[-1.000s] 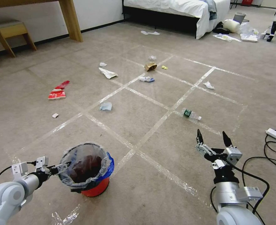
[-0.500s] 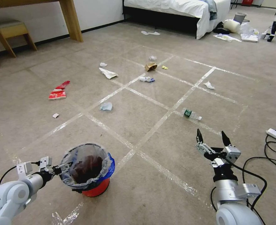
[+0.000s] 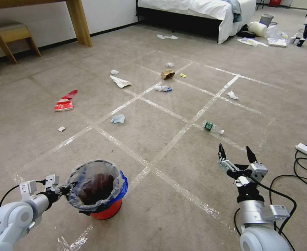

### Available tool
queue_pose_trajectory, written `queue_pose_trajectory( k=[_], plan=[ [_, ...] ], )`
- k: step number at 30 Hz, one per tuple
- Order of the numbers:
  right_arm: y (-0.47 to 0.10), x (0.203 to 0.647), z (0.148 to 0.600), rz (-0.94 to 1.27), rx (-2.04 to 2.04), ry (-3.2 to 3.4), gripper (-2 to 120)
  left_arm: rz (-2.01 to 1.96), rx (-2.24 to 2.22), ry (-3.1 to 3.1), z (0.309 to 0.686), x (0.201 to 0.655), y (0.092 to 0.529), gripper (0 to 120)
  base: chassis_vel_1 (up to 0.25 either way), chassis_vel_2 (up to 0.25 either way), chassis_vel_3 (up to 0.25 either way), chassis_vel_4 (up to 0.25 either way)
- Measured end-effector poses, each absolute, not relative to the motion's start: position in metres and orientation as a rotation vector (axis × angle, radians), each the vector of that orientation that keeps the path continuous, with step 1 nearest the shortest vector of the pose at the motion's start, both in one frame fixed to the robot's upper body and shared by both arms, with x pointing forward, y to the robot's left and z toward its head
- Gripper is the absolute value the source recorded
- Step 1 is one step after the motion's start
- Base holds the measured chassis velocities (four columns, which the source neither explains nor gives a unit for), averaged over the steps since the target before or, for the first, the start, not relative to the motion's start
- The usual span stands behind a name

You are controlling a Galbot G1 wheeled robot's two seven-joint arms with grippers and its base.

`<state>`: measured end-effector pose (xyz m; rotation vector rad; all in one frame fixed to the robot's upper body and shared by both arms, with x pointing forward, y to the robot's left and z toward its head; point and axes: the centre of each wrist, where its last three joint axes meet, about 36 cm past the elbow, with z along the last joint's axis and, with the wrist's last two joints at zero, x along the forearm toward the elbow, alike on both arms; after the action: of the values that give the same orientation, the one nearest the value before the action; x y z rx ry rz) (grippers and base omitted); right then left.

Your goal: Pick up the trash bin and place the garbage on the floor into it.

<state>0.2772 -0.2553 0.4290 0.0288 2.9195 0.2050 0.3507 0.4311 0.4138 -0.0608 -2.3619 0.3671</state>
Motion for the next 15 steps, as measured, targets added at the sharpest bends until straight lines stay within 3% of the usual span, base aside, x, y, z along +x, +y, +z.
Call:
queue_pose_trajectory(
  k=[10, 15],
  plan=[
    [-0.255, 0.275, 0.430, 0.201, 0.030, 2.921, 100, 0.386, -0.040, -2.441, 0.440, 0.340, 0.421, 1, 0.000, 0.000, 0.000, 0.000],
    [-0.256, 0.277, 0.435, 0.241, 0.027, 2.917, 100, 0.380, 0.022, -2.522, 0.473, 0.320, 0.406, 1, 0.000, 0.000, 0.000, 0.000]
  ],
)
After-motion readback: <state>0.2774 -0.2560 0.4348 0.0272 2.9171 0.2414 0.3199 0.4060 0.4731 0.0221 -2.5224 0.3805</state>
